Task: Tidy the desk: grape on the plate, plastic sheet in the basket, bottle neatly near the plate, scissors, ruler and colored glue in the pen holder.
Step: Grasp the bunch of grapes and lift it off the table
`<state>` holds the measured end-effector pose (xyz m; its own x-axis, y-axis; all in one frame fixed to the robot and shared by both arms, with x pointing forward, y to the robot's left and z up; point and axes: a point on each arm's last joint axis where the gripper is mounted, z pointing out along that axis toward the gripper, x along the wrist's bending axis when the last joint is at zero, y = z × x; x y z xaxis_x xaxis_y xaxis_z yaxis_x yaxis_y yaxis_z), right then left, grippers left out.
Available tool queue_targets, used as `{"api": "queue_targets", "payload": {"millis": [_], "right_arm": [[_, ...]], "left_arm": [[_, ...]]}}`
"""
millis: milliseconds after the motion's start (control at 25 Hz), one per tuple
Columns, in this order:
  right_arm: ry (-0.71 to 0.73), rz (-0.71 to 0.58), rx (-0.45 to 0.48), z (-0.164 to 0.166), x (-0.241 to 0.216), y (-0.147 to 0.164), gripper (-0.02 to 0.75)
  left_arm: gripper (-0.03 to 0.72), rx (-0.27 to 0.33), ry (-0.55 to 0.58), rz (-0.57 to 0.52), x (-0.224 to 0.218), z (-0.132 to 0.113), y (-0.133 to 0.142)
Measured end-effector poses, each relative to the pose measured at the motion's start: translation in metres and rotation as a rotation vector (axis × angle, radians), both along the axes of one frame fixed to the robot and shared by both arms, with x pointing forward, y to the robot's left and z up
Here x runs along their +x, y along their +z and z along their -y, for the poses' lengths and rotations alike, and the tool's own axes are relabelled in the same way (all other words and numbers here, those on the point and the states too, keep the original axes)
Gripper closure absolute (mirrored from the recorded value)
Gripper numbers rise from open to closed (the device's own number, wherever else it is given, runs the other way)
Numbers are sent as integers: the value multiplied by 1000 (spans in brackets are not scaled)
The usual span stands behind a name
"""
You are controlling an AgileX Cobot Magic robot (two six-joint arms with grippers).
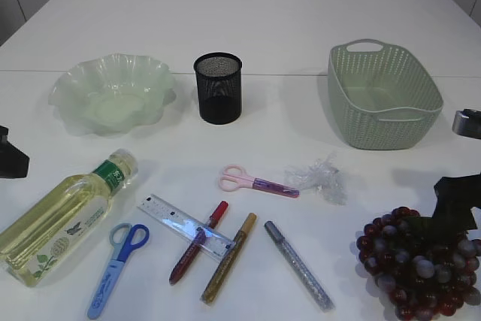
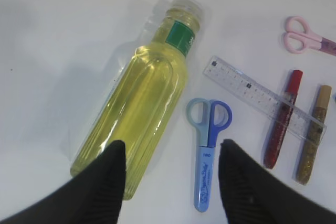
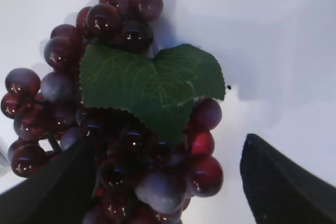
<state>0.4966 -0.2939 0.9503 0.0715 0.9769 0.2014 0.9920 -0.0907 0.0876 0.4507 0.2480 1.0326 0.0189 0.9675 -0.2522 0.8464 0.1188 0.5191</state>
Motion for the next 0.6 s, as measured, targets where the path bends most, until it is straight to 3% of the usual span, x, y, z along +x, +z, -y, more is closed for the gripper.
{"api": "queue_targets", "payload": {"millis": [600], "right_arm": [[-18, -117, 92, -7, 10, -37, 81]], "left_arm": [[273, 4, -5, -28, -2, 0, -1]]}}
